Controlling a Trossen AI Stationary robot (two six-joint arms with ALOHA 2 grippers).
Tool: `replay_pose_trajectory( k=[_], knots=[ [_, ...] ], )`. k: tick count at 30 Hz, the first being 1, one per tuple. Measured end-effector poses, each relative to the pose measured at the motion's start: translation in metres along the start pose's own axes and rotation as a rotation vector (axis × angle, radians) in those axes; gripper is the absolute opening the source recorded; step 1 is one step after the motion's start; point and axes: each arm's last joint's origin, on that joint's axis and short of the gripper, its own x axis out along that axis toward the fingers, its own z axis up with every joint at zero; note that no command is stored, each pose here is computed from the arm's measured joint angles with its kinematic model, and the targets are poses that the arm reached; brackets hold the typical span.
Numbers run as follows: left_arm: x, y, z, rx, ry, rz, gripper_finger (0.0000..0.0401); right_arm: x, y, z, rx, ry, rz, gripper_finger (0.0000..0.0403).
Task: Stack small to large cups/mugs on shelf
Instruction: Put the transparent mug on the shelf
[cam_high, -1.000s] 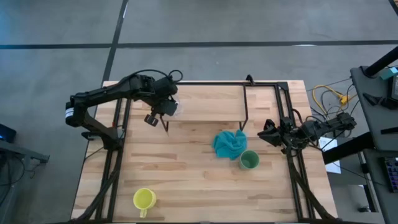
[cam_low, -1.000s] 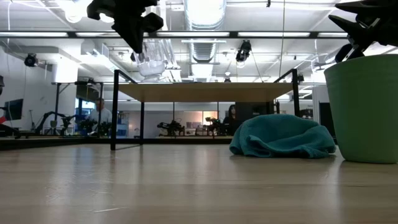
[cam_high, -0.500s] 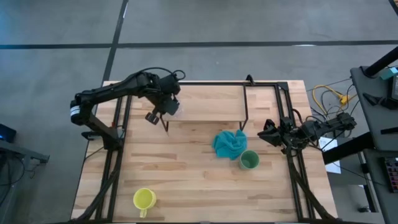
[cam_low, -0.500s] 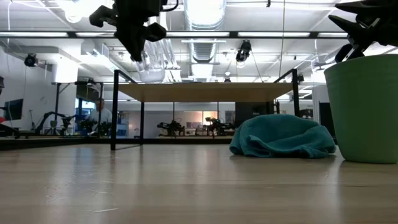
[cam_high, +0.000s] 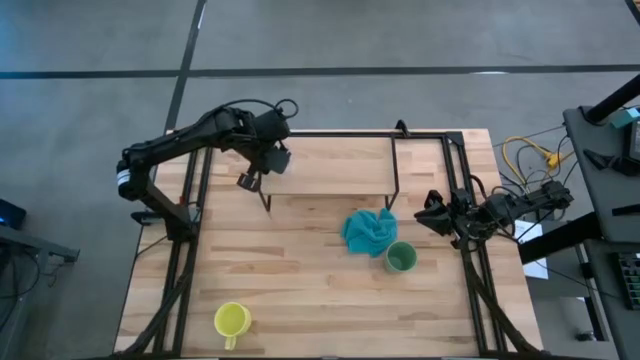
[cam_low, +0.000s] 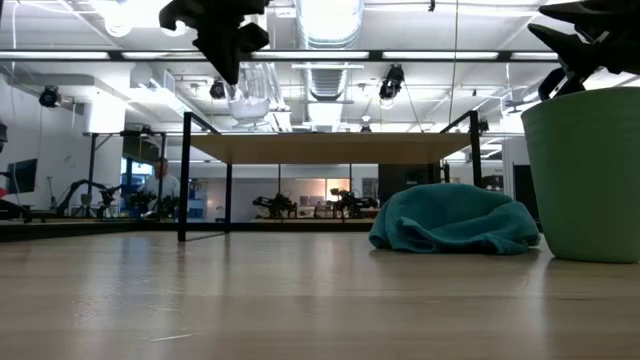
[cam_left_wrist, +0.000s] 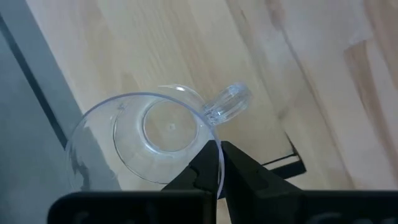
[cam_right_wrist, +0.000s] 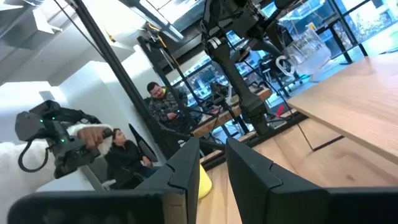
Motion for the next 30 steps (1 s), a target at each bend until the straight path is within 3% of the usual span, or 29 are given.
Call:
replay_pose_trajectory(
  k=[11, 18, 30],
  knots=[
    [-0.005, -0.009, -0.001, -0.003, -0.084, -0.180, 0.0000, 0.000, 0.000, 0.000, 0.000, -0.001, 0.000, 0.0075],
    [-0.003, -0.008, -0.001, -0.011, -0.077, -0.186, 0.0000, 0.000, 0.000, 0.000, 0.000, -0.001, 0.000, 0.0075],
    [0.025, 0.001, 0.008, -0.032, 0.010, -0.212, 0.0000, 0.000, 0.000, 0.000, 0.001, -0.004, 0.002, 0.0075]
  ],
)
